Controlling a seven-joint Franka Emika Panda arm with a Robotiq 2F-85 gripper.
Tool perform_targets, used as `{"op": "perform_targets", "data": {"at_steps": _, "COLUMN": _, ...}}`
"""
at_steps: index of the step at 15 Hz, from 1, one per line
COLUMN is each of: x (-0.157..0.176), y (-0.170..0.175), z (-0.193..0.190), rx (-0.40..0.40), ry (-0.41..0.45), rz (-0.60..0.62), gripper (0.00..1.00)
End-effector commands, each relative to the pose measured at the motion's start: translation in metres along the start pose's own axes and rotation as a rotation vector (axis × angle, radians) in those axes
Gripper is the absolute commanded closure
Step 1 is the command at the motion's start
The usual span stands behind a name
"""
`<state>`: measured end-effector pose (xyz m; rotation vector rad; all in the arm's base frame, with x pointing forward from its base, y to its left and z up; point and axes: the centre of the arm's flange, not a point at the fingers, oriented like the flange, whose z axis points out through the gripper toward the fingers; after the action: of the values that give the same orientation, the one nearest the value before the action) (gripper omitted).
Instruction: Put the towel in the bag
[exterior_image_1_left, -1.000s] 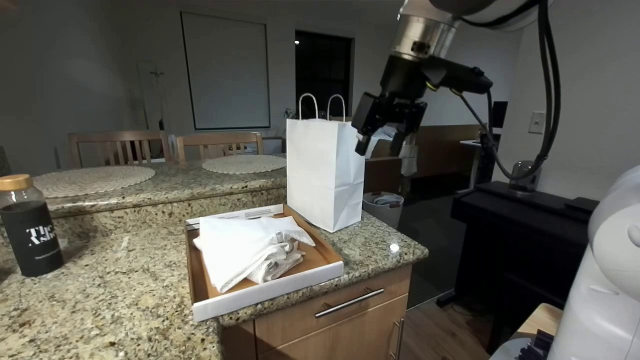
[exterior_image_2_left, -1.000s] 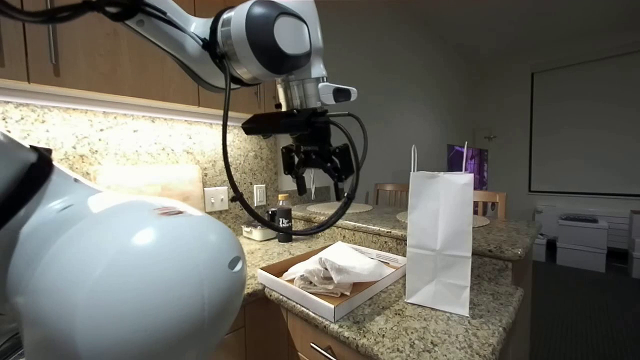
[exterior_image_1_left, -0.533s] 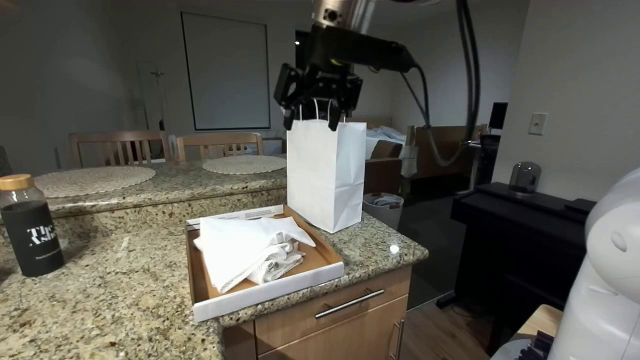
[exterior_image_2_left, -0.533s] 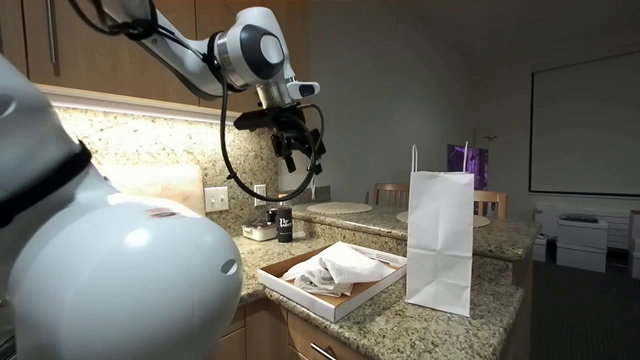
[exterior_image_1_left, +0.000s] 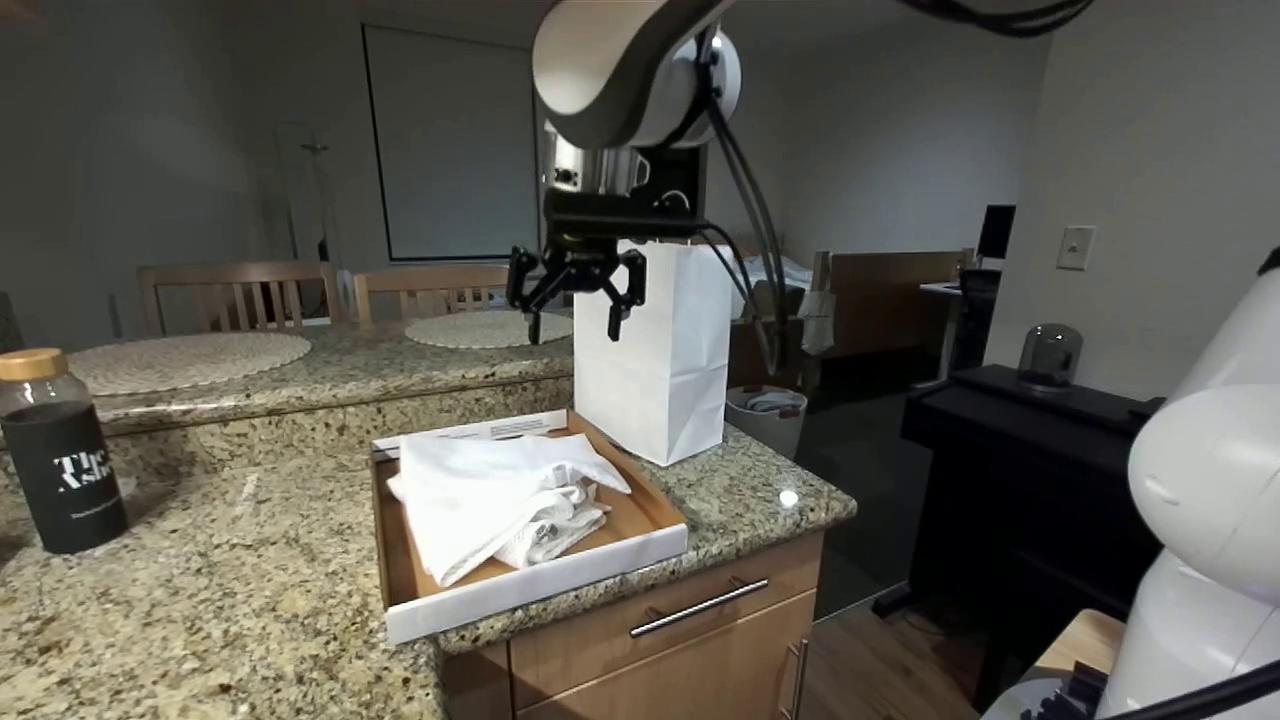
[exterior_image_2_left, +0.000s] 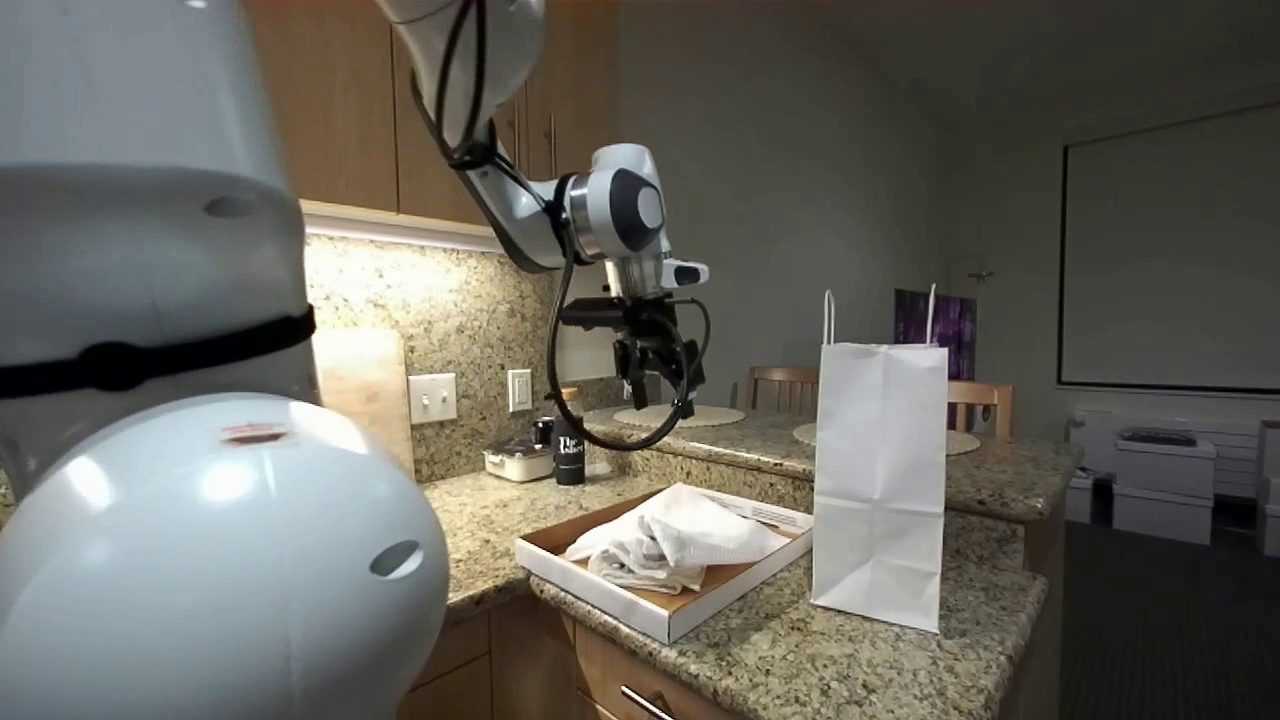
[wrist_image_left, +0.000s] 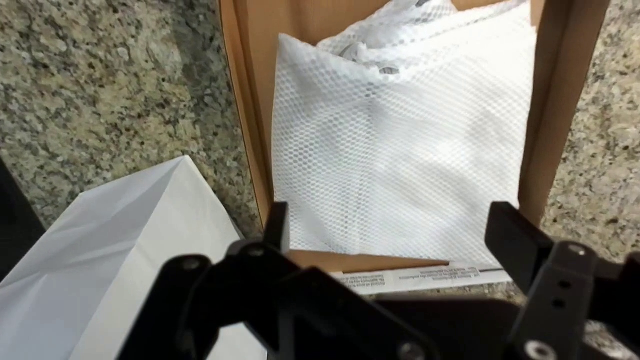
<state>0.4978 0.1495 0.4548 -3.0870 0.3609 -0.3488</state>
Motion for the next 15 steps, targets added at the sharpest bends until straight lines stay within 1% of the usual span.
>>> {"op": "perform_targets", "data": {"at_steps": 1, "x": 0.042, "y": -0.027, "z": 0.063, "rx": 0.011, "ry": -0.122, "rz": 0.025, "gripper": 0.0}}
{"op": "perform_targets", "data": {"at_steps": 3, "x": 0.048, "y": -0.034, "z": 0.082, "rx": 0.006, "ry": -0.168, "rz": 0.031, "gripper": 0.0}}
{"op": "perform_targets", "data": {"at_steps": 5, "x": 0.05, "y": -0.034, "z": 0.067, "rx": 0.003, "ry": -0.161, "rz": 0.045, "gripper": 0.0}}
{"op": "perform_targets", "data": {"at_steps": 6, "x": 0.039, "y": -0.026, "z": 0.087, "rx": 0.013, "ry": -0.158, "rz": 0.008, "gripper": 0.0}}
{"op": "perform_targets", "data": {"at_steps": 9, "x": 0.049, "y": -0.032, "z": 0.074, "rx": 0.011, "ry": -0.153, "rz": 0.016, "gripper": 0.0}}
{"op": "perform_targets", "data": {"at_steps": 10, "x": 0.058, "y": -0.03, "z": 0.096, "rx": 0.039, "ry": -0.227, "rz": 0.015, "gripper": 0.0}}
{"op": "perform_targets", "data": {"at_steps": 11, "x": 0.058, "y": -0.029, "z": 0.104, "rx": 0.052, "ry": -0.252, "rz": 0.021, "gripper": 0.0}}
{"op": "perform_targets", "data": {"at_steps": 12, "x": 0.056, "y": -0.025, "z": 0.123, "rx": 0.068, "ry": -0.291, "rz": 0.02, "gripper": 0.0}}
{"op": "perform_targets", "data": {"at_steps": 15, "x": 0.055, "y": -0.018, "z": 0.161, "rx": 0.083, "ry": -0.364, "rz": 0.043, "gripper": 0.0}}
